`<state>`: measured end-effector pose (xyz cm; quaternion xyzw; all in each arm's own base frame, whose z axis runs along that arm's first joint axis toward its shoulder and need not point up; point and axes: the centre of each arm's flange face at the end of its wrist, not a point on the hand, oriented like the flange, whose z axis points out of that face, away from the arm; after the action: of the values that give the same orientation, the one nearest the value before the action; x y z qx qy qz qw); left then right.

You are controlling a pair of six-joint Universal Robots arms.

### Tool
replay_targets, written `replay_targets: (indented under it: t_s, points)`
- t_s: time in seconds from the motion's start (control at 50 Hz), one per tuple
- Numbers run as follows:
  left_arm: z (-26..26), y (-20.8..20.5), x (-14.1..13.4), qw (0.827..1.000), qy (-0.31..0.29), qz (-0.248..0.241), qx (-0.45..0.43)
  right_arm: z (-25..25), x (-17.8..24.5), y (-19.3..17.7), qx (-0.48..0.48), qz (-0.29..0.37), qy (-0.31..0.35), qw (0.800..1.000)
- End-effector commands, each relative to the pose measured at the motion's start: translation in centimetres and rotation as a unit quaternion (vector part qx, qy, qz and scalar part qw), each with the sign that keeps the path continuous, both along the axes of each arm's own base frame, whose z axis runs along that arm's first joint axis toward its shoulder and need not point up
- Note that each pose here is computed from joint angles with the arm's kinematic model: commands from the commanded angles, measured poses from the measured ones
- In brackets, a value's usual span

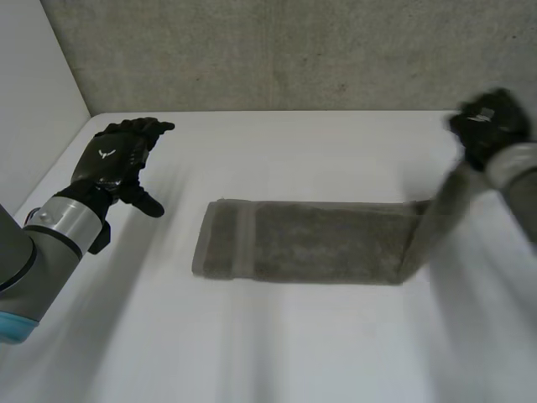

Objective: Fold the towel.

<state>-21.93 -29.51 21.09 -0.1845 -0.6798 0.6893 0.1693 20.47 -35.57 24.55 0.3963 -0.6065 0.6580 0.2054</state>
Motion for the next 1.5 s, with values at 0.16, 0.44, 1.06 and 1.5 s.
replay_targets:
  t_s: [0.16,0.44,1.06,1.5]
  points:
    - [-0.5,0.3,-0.1,1.000,-0.003,-0.004,0.003,-6.8,20.7,14.9,0.022,0.312,0.001,0.950]
    - [-1.2,0.1,-0.2,1.000,-0.007,-0.005,-0.003,-11.2,23.0,15.6,0.042,0.334,0.002,0.942]
    - [-1.5,2.2,-3.5,0.999,-0.009,-0.049,-0.001,-2.9,10.1,9.9,0.174,0.158,-0.267,0.934]
    - [-2.3,3.0,-5.7,0.998,-0.034,-0.046,-0.007,-11.7,4.5,8.6,0.279,0.055,-0.219,0.933]
